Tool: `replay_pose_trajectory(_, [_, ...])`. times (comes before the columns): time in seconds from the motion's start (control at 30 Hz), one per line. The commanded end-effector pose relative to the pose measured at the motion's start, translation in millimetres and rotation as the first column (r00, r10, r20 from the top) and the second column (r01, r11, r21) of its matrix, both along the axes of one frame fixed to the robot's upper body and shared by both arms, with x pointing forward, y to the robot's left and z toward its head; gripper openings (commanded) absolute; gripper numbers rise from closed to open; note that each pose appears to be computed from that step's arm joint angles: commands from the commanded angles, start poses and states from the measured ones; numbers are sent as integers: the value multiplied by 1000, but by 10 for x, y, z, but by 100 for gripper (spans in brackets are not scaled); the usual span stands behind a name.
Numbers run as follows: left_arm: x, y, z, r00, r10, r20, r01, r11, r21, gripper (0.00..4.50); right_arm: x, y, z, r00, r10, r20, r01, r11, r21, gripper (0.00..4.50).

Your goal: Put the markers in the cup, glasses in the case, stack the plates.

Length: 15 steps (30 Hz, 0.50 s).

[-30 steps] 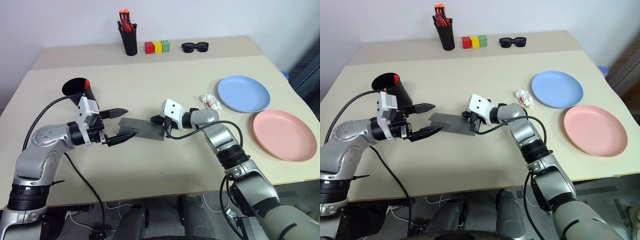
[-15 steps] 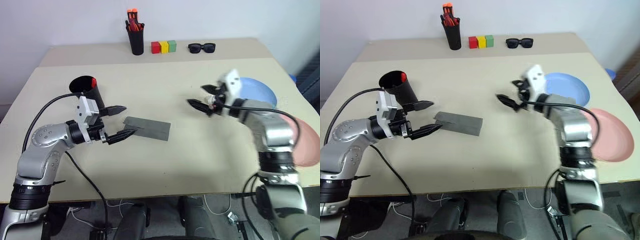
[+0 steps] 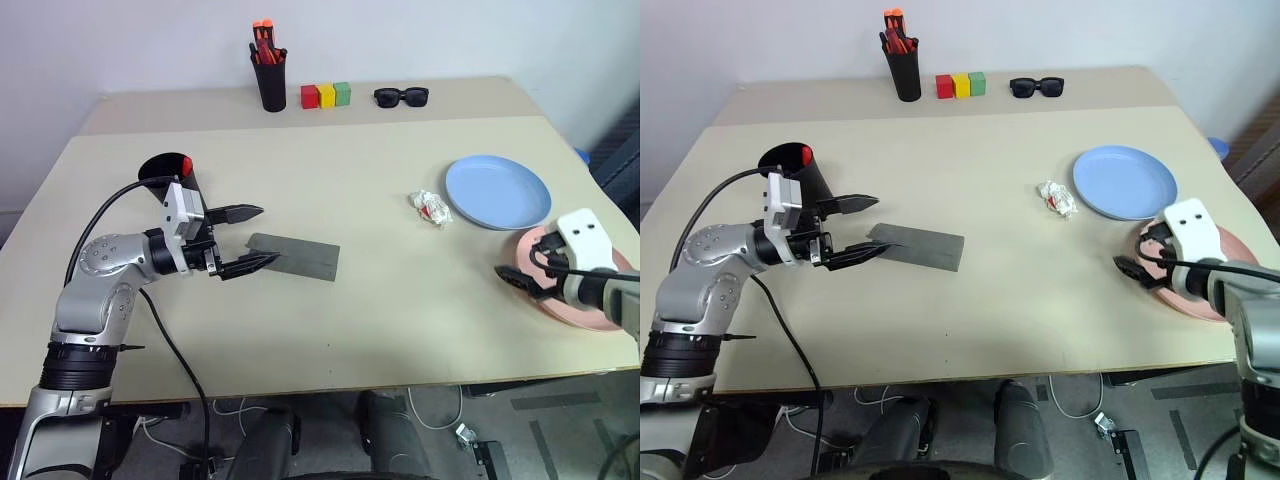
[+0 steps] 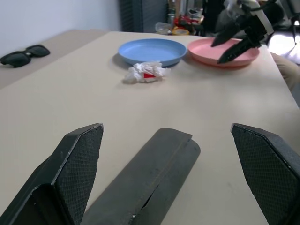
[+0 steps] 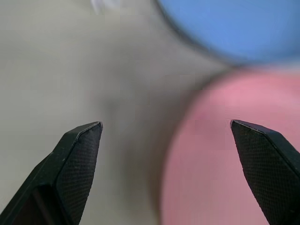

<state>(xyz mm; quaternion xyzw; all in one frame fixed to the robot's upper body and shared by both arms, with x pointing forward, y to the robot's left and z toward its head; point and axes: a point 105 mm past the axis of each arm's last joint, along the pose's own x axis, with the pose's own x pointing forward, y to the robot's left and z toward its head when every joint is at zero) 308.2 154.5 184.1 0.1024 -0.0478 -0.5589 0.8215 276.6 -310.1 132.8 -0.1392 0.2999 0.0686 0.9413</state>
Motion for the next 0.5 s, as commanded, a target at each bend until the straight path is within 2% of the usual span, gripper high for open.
replay_pose_trajectory(0.03, [25,-28,91,999,-22,47,22,1000,8,450,-42,-63,57,998,-61,18,62,998,-18,445])
replay_pose_trajectory(0.1, [33,-44,103,998,-30,48,30,1000,7,450,-82,-146,-48,995,-93,-20,92,995,-45,445])
replay_pose_trajectory(0.17, [37,-52,104,998,-34,50,33,999,12,450,-111,-156,-140,992,-118,-47,118,993,5,393])
replay_pose_trajectory(0.2, [37,-50,104,998,-34,51,33,999,13,450,-117,-162,-169,992,-116,-56,116,993,-4,360])
replay_pose_trajectory(0.3, [36,-40,103,998,-29,51,28,999,15,450,-97,-258,-182,989,-138,-47,136,989,-54,215])
replay_pose_trajectory(0.43, [36,-35,82,998,-21,54,20,1000,14,450,-72,-353,-164,986,-165,-23,163,985,-63,2])
replay_pose_trajectory(0.5, [40,-47,79,998,-21,58,20,1000,7,450,-43,-455,-62,980,-197,18,198,977,-82,2])
